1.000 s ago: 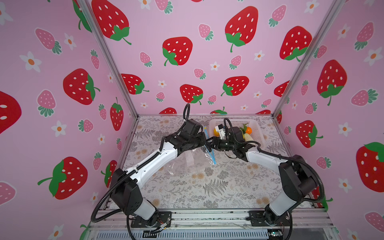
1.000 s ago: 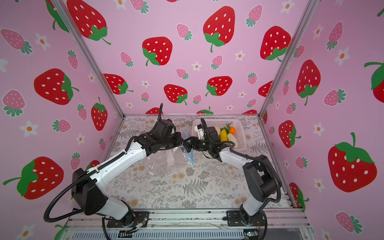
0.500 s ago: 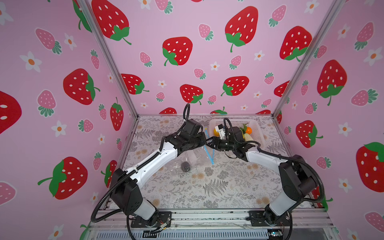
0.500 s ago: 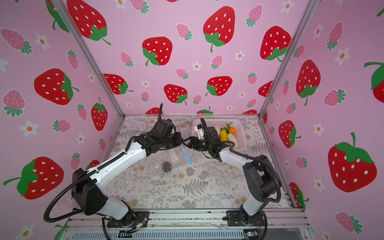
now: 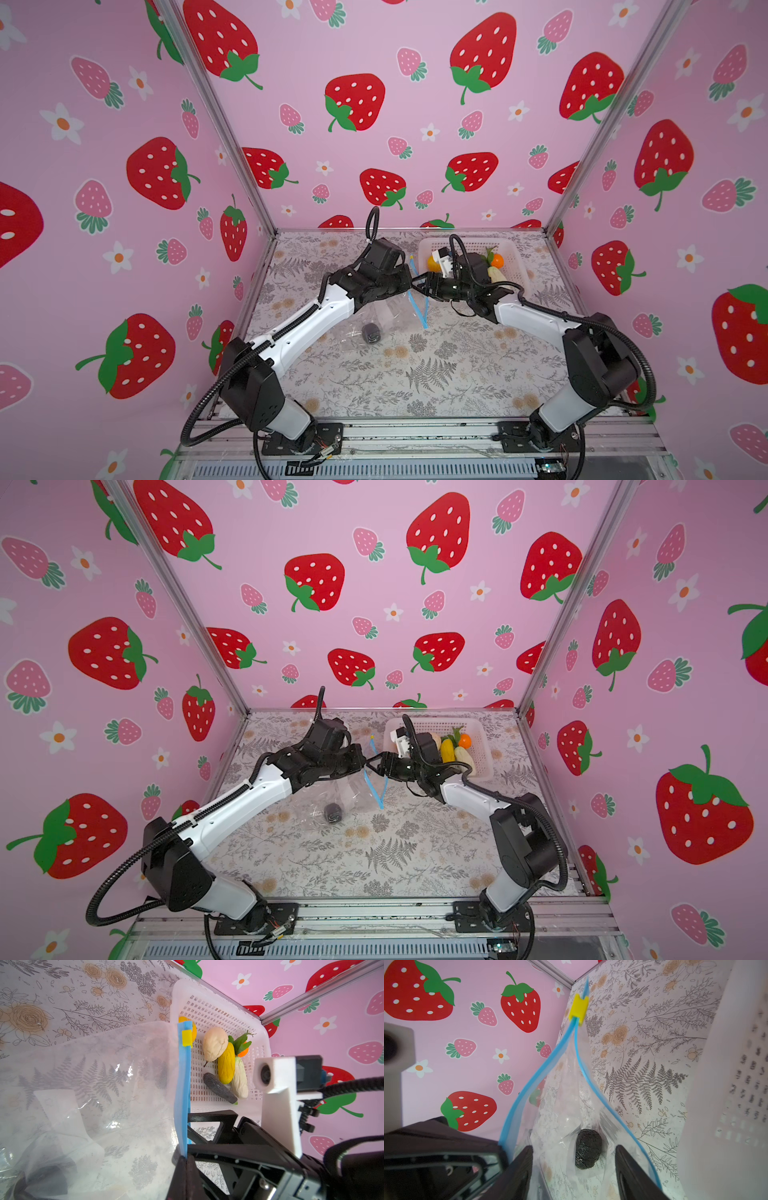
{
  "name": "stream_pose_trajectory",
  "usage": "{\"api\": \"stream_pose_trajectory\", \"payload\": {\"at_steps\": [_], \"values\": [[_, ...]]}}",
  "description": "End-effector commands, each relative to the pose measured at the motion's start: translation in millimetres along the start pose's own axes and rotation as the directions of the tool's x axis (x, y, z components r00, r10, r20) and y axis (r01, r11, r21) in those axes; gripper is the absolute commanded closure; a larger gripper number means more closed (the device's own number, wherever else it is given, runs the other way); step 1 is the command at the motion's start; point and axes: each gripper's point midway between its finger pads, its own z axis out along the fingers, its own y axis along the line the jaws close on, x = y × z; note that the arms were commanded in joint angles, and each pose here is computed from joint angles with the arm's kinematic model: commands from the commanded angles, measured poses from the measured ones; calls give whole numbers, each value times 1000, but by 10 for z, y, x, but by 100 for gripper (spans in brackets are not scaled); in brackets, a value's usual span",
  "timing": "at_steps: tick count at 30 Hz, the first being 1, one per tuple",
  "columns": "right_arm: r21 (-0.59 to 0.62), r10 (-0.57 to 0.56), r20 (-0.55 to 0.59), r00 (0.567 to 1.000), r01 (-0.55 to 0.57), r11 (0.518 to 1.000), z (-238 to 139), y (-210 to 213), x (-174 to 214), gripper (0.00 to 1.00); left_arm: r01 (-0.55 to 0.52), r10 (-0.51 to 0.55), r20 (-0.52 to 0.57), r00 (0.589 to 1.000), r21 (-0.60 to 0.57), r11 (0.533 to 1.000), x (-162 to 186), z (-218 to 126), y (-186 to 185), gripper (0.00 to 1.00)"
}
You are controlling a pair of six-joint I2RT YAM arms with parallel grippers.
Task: Place the food in the zip-top bag and seal the zipper
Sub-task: 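Withdraw the right gripper from the bag back over the basket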
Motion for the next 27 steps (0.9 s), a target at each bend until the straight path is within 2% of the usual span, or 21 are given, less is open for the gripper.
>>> {"api": "stream_pose_trajectory", "payload": {"at_steps": [1,7,12,20,27], "values": [[12,-30,46,998,30,999,-146,64,-97,36,19,-19,29,999,12,1000,-58,-74,4,100],[61,-83,80,993,78,995,-289,57,-196,37,21,-21,28,999,7,1000,-47,-66,38,100],[189,-177,124,976,152,970,-488,-146,-408,38,21,-22,24,999,10,1000,-33,-46,55,100],[481,-313,157,937,204,853,-790,-781,-942,39,11,-11,4,1000,16,1000,-11,52,64,100],[663,-342,139,929,170,729,-981,-1440,-1328,39,2,-1,-15,1000,9,1000,13,140,70,100]]}}
